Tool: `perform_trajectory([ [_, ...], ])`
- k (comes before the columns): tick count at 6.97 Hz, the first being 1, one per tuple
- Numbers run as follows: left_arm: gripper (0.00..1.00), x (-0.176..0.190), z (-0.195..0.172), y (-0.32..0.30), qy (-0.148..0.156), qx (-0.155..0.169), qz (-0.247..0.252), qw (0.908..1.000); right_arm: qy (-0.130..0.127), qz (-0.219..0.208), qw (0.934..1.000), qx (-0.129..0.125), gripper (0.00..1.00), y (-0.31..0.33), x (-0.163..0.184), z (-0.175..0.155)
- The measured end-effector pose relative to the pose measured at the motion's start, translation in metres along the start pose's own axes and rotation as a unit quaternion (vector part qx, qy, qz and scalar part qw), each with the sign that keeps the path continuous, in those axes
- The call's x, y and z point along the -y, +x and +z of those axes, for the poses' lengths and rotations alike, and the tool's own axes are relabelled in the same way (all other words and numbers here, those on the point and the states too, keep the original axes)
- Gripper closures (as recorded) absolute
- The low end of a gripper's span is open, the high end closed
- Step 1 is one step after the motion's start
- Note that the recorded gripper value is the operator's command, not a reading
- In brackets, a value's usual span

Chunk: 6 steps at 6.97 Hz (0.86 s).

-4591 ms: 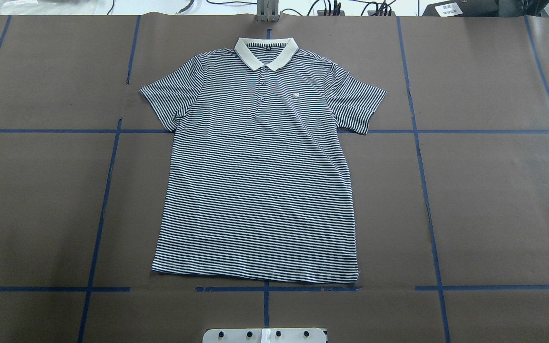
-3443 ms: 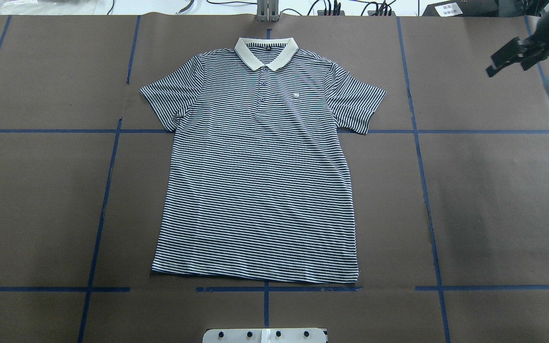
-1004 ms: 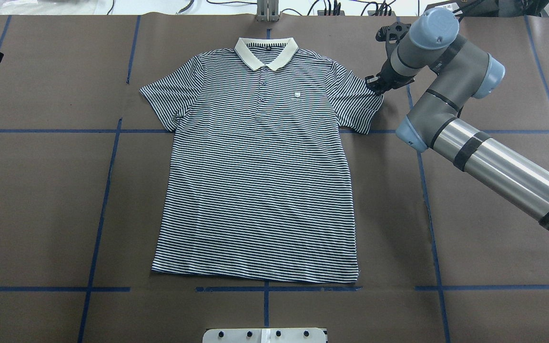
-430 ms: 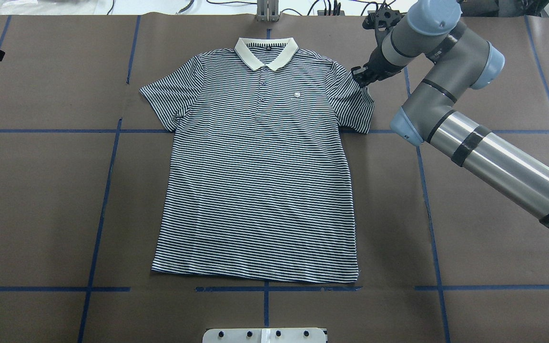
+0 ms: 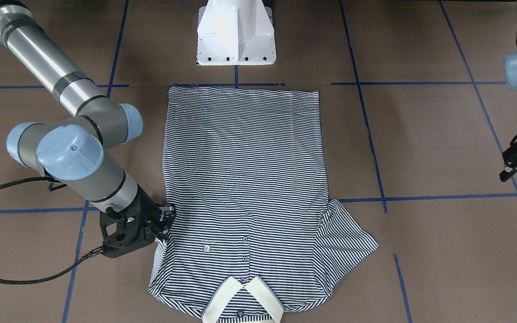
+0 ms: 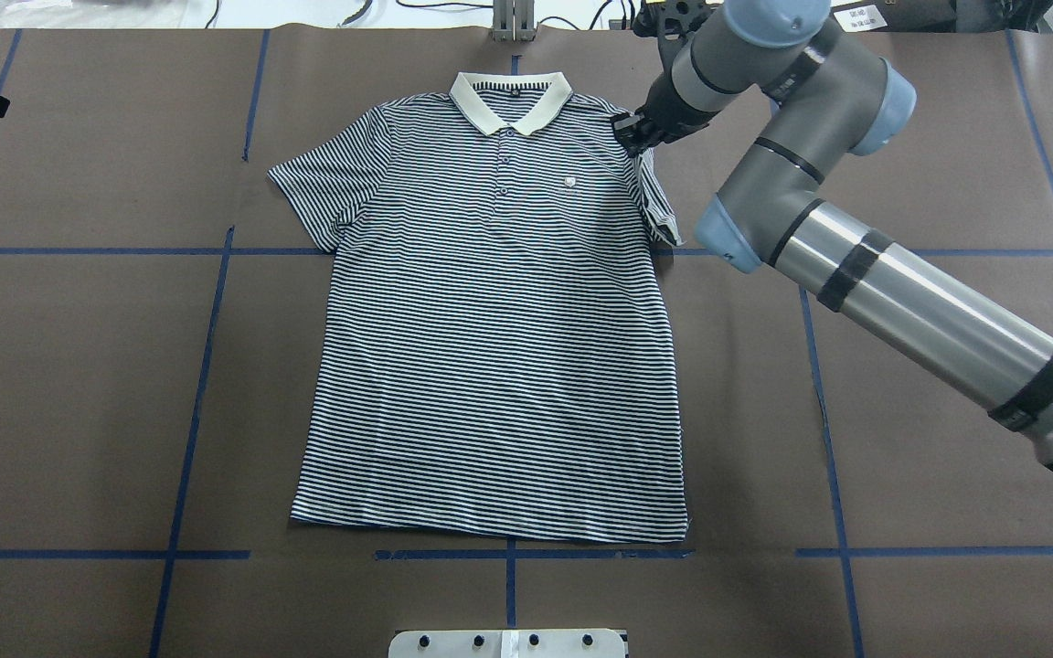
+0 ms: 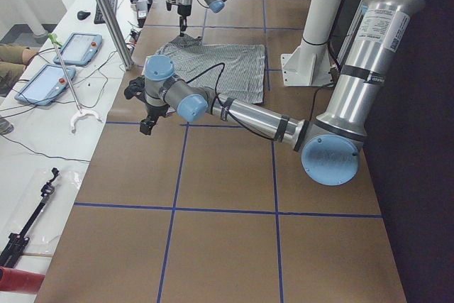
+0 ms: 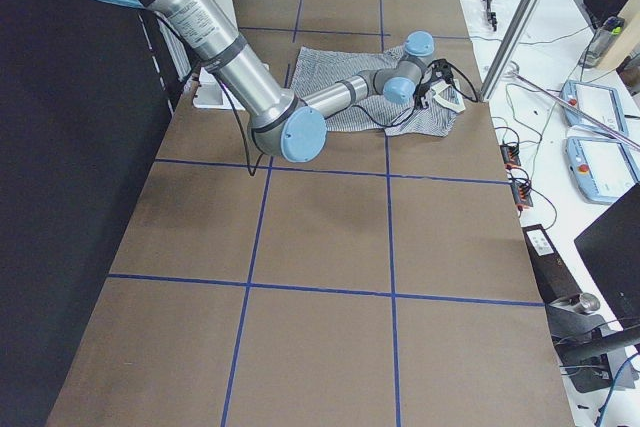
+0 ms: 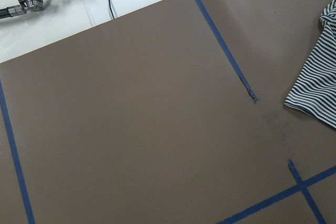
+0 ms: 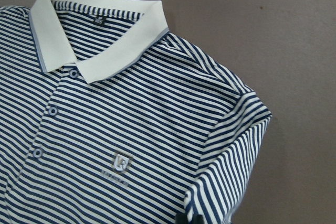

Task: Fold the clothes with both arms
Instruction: 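Fold the grasped sleeve inward onto the shirt body with the right gripper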

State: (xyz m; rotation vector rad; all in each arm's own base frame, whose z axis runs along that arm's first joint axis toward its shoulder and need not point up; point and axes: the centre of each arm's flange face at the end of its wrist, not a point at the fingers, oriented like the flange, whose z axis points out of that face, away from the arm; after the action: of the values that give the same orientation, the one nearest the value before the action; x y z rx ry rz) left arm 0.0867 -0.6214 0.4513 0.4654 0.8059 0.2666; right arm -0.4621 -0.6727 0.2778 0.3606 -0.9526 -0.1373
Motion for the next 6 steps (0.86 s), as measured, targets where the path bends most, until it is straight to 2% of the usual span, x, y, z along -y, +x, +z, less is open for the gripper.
perform_trajectory([
  [1, 0.00, 0.000, 0.001, -0.001, -0.001, 0.000, 0.000, 1.0000, 0.006, 0.001, 0.9998, -0.019, 1.00, -0.029, 0.016, 0.017],
  [2, 0.00, 0.000, 0.001, -0.001, -0.001, 0.000, 0.000, 1.0000, 0.009, 0.002, 0.9991, -0.042, 0.65, -0.049, 0.026, 0.035],
  [3, 0.00, 0.001, 0.001, 0.000, 0.000, 0.000, 0.000, 1.0000, 0.012, 0.001, 0.9982, -0.059, 0.01, -0.058, 0.027, 0.050],
  [4, 0.00, 0.004, -0.001, 0.001, 0.002, 0.000, 0.001, 1.0000, 0.016, 0.001, 0.9978, -0.065, 0.00, -0.063, 0.025, 0.057],
  [6, 0.00, 0.012, 0.000, 0.006, 0.004, -0.001, -0.006, 1.0000, 0.022, 0.019, 0.9981, -0.054, 0.00, -0.070, 0.022, 0.059],
])
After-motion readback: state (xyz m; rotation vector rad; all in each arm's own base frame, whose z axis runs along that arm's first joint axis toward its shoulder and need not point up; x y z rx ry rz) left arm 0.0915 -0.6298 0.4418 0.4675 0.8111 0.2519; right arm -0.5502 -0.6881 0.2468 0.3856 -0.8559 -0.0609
